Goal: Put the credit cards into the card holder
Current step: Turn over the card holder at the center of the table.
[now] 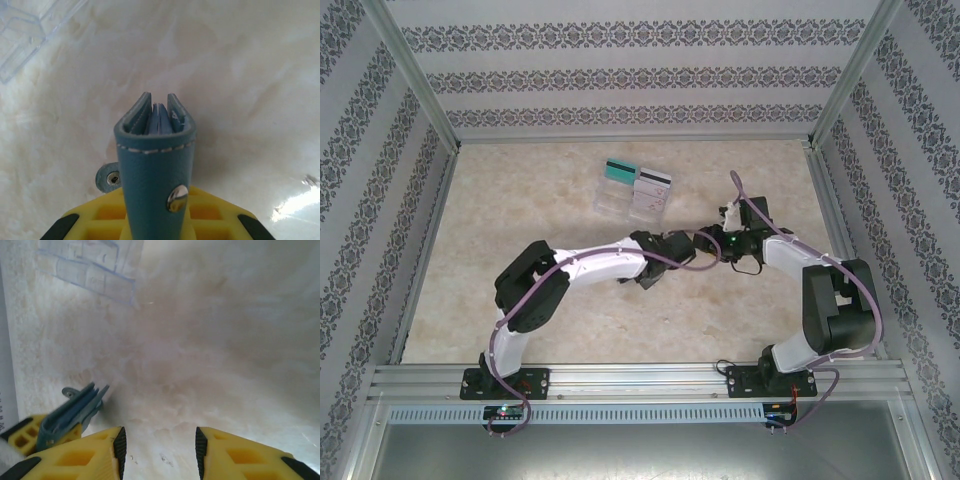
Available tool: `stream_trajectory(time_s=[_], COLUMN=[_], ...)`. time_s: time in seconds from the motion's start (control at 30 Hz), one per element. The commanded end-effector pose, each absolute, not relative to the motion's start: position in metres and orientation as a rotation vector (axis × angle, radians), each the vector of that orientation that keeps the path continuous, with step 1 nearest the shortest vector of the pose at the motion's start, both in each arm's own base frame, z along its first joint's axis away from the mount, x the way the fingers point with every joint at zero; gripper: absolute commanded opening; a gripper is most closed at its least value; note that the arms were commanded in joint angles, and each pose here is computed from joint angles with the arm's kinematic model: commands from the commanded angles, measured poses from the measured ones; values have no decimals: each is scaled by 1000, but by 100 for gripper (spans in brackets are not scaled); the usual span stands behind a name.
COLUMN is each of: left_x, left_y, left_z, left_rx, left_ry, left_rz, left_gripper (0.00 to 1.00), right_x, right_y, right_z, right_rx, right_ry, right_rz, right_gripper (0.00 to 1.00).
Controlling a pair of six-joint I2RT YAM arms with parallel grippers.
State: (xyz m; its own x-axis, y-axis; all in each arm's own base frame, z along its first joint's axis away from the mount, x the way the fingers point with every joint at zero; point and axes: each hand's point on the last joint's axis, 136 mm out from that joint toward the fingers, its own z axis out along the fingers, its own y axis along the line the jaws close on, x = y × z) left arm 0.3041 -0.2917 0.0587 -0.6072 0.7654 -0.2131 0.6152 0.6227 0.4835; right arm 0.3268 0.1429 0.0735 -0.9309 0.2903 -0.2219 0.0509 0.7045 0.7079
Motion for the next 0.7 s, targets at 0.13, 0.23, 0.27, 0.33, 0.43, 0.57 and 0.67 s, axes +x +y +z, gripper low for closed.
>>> stream_trajectory(time_s=[0.13, 0.23, 0.27, 0.33, 0.43, 0.57, 0.67], left_x=[280, 264, 262, 259, 258, 250, 246], left_y=[-319, -322, -323, -326, -328, -326, -306], left_z=[47, 45, 51, 69, 104, 140, 142], left_rx=[1255, 1237, 1219, 1159, 1010, 767, 497], left_ry=[2350, 2403, 2410, 2409, 2401, 2392, 2447], left_rz=[476, 373, 333, 254, 132, -101, -270], left_gripper=[33, 52, 58, 66, 71, 73, 68], right_x=[319, 319, 319, 320, 322, 323, 329], right_y=[141, 142, 143, 144, 149, 172, 198], right_z=[75, 73, 73, 72, 73, 70, 62], right_rx=[273, 268, 264, 259, 221, 87, -4], right_ry=[2588, 2597, 2601, 2609, 2628, 2707, 2744], right_rz=[1092, 1093, 1097, 1103, 1096, 1076, 1088], right_gripper=[44, 44, 44, 44, 44, 44, 45])
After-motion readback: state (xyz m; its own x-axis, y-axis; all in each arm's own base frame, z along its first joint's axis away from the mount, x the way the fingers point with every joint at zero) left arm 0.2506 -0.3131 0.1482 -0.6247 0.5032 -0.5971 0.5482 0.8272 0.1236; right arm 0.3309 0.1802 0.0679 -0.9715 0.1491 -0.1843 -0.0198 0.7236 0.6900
